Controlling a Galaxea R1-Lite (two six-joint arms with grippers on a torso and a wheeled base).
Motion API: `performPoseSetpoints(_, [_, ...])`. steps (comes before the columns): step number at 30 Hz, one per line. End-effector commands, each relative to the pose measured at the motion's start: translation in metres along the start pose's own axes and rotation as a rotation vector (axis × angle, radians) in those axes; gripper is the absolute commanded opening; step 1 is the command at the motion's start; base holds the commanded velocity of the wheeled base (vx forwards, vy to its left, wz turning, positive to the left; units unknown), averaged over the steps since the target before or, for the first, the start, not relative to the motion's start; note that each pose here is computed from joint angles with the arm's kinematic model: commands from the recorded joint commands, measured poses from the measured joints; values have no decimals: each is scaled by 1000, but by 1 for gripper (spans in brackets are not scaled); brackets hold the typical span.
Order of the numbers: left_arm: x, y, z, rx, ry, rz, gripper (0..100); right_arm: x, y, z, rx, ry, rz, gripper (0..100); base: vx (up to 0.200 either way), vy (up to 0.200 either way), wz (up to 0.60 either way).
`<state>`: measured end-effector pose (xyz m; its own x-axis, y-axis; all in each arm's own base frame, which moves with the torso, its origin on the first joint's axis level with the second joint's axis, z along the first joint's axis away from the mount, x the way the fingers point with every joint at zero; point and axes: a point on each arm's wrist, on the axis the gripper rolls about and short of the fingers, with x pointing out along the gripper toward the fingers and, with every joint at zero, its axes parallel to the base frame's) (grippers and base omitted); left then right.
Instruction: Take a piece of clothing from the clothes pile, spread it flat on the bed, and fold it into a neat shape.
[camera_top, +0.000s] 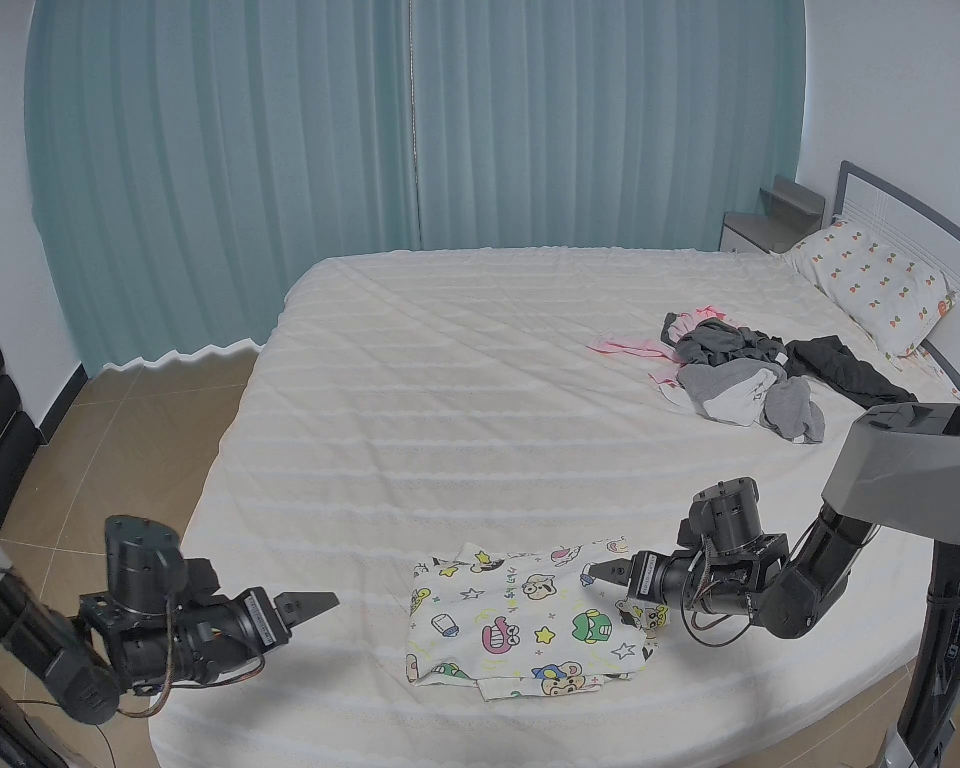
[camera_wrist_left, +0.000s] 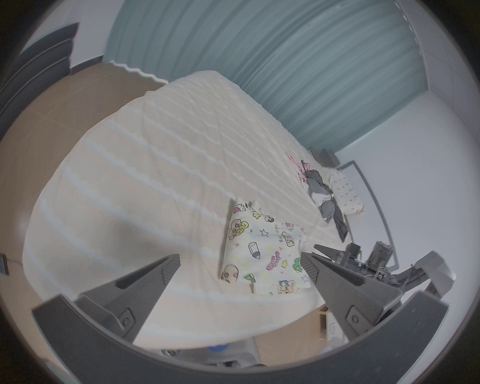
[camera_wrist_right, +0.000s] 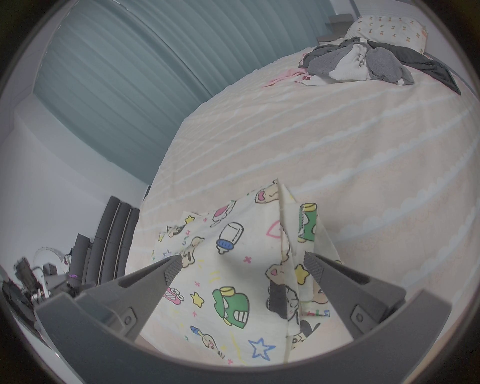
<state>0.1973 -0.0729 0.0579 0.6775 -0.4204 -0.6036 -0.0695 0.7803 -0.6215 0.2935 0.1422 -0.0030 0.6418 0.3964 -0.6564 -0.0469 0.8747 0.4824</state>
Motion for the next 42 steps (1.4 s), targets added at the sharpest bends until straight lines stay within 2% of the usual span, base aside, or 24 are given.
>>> performPoseSetpoints(1, [85, 14, -1, 132, 78, 42, 100, 7, -15, -16, -51, 50, -58, 100, 0, 0, 0])
performPoseSetpoints(2, [104, 14, -3, 163, 72, 35, 100, 10, -18, -18, -71, 61, -64, 100, 0, 0, 0])
performPoseSetpoints(5, [126, 15, -2, 243, 47, 23, 100, 10, -18, -18, -88, 63, -66, 100, 0, 0, 0])
performPoseSetpoints(7, [127, 15, -2, 253, 48, 22, 100, 10, -18, -18, -88, 63, -66, 100, 0, 0, 0])
performPoseSetpoints(8, [142, 13, -3, 306, 54, 12, 100, 11, -20, -20, -102, 75, -70, 100, 0, 0, 0])
performPoseSetpoints(9, [153, 12, -3, 315, 51, 8, 100, 14, -23, -21, -121, 86, -73, 100, 0, 0, 0])
performPoseSetpoints(14, [166, 4, -17, 345, 100, -3, 100, 34, -30, -25, -141, 81, -75, 100, 0, 0, 0])
performPoseSetpoints(20, [173, -3, -17, 356, 126, 9, 100, 42, -33, -28, -138, 81, -71, 100, 0, 0, 0])
performPoseSetpoints(24, [180, -8, -16, 363, 113, 42, 100, 41, -35, -25, -129, 67, -83, 100, 0, 0, 0])
performPoseSetpoints(32, [186, -15, -19, 378, 111, 24, 100, 29, -40, -14, -109, 38, -92, 100, 0, 0, 0])
performPoseSetpoints(37, [189, -20, -23, 383, 115, 11, 100, 40, -43, -22, -115, 64, -94, 100, 0, 0, 0])
performPoseSetpoints(42, [189, -22, -26, 389, 119, 5, 100, 59, -33, -33, -149, 77, -68, 100, 0, 0, 0])
